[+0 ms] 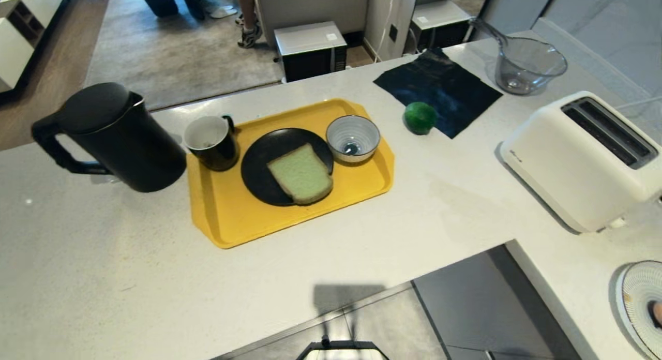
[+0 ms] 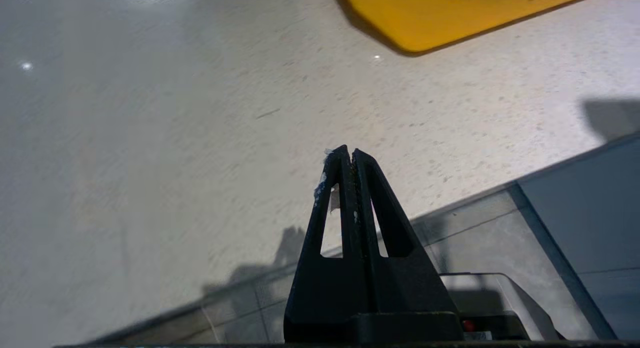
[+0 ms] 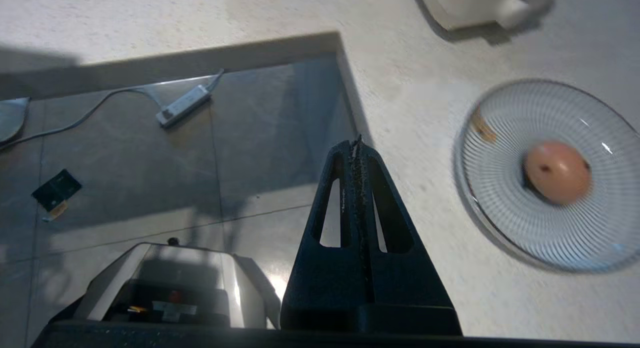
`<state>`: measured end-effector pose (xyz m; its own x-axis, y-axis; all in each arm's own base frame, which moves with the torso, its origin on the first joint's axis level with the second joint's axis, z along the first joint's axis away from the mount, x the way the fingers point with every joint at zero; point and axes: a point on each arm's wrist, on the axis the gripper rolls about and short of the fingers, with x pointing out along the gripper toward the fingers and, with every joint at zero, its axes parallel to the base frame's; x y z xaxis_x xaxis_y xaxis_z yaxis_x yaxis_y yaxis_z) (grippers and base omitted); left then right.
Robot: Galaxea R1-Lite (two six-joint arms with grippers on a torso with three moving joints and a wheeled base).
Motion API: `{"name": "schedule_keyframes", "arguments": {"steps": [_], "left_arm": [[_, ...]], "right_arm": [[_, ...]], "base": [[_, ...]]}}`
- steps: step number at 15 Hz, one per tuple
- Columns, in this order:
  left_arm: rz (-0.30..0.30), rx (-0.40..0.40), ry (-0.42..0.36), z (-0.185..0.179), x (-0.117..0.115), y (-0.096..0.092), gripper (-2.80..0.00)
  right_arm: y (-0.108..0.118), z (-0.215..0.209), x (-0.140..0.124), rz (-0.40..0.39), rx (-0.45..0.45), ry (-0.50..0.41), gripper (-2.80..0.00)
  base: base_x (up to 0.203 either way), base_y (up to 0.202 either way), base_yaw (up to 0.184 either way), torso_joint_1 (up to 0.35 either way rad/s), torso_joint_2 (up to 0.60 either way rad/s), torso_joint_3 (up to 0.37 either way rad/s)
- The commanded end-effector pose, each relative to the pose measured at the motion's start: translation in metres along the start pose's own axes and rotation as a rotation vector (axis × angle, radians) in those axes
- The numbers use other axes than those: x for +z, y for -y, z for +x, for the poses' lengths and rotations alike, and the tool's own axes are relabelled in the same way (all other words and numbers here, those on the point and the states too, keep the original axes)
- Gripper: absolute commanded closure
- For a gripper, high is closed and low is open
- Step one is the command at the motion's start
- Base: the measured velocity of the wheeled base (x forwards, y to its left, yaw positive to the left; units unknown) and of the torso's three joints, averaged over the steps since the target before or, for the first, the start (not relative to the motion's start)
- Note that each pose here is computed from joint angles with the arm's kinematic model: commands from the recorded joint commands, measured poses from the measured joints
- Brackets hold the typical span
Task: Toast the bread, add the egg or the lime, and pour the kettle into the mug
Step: Pick up the egg
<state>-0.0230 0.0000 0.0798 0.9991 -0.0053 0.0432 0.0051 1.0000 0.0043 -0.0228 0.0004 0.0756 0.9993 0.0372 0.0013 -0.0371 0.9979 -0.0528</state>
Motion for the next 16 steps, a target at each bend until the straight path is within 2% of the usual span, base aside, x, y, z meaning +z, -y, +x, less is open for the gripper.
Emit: {"name": "schedule_keyframes", "arguments": {"steps": [1,11,16], "left_arm": [[0.000,0.001,-0.014,0.0009,-0.0047,0.0000,0.00],[0.002,0.001,-0.014,0.0009,-0.0047,0.0000,0.00],[0.002,0.001,-0.014,0.0009,-0.0047,0.0000,0.00]], "right_arm": [[0.0000,0.0001,0.0001,-0.001,0.001,-0.001,0.00],[0.0000,0.0001,0.0001,-0.001,0.001,-0.001,0.00],[0.0000,0.0001,0.0001,-0.001,0.001,-0.001,0.00]], "base": [[-0.003,0.010,-0.171,0.002,0.01,0.002],[0.002,0.008,-0.170,0.002,0.00,0.001],[0.000,0.001,-0.036,0.001,0.00,0.002]]}}
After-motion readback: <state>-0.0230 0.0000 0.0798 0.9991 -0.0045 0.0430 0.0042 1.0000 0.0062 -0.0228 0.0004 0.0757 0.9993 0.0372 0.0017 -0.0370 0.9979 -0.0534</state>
